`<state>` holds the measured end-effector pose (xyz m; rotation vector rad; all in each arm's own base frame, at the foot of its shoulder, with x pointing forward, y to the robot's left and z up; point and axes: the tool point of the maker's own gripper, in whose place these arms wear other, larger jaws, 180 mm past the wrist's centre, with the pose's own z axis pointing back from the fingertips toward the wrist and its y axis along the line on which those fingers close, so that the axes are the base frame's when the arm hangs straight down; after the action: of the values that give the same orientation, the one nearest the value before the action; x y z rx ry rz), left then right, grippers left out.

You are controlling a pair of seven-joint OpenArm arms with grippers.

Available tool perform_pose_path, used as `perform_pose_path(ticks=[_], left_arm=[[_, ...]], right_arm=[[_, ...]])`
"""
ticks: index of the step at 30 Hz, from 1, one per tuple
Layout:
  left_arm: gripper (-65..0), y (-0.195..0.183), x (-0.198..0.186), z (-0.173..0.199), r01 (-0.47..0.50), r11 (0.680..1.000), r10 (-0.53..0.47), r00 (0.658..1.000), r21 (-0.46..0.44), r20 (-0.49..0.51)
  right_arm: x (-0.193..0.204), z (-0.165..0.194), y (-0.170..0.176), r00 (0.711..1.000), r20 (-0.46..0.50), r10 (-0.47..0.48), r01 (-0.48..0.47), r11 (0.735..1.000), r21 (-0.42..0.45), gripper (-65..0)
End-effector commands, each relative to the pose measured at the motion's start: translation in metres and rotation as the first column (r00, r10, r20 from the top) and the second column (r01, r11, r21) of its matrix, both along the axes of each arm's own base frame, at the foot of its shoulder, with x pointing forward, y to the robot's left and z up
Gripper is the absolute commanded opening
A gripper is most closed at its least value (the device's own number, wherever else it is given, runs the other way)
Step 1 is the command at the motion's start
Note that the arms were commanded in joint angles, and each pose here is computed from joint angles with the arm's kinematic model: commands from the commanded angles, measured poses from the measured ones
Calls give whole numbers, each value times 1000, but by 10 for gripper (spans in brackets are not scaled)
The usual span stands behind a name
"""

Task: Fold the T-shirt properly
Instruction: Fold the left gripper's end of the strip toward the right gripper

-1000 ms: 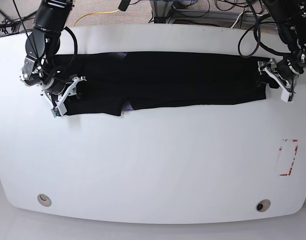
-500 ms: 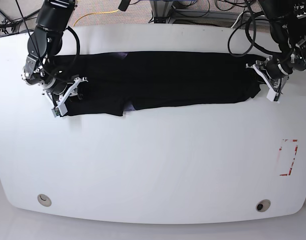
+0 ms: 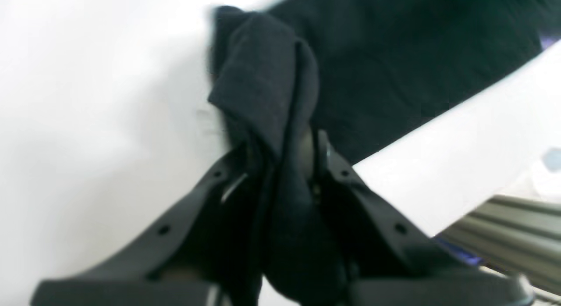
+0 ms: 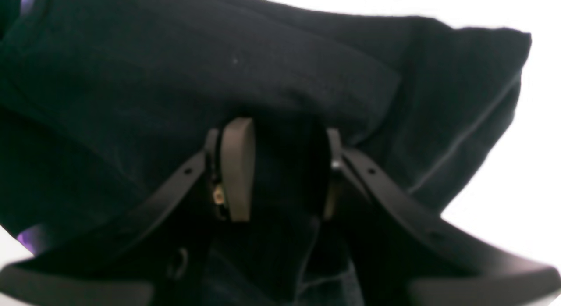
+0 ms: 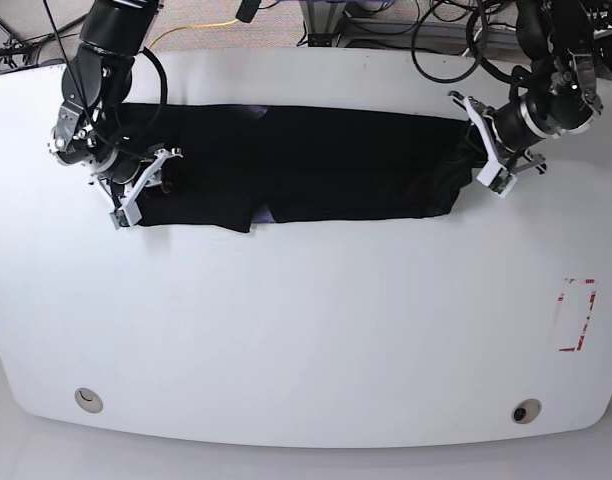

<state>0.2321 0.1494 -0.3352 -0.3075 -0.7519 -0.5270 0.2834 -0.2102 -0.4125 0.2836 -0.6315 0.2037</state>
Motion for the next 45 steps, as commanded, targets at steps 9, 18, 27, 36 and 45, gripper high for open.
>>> perform_pose_path(ticks=[9,18,27,36,45], left_arm=[[-622,-99,31,31,110,965,-86,990,-237,107],[-621,-121,49,25,17,954,-1,998,-299,56],[-621,-133,49,24,52,958,-37,998,-282,56],[-475,-152,43,25,105,951,-93,994,-290,56],[-281,-186,36,31,107,934,-111,994,-340,8]], right_arm=[[5,8,-6,1000,24,3,-2,1000,-17,-447],[5,9,-6,1000,26,3,-3,1000,-18,-447],[5,8,-7,1000,23,3,-3,1000,-25,-447],[5,8,-6,1000,23,3,-3,1000,-24,-447],[6,9,-6,1000,26,3,-3,1000,-19,-447]])
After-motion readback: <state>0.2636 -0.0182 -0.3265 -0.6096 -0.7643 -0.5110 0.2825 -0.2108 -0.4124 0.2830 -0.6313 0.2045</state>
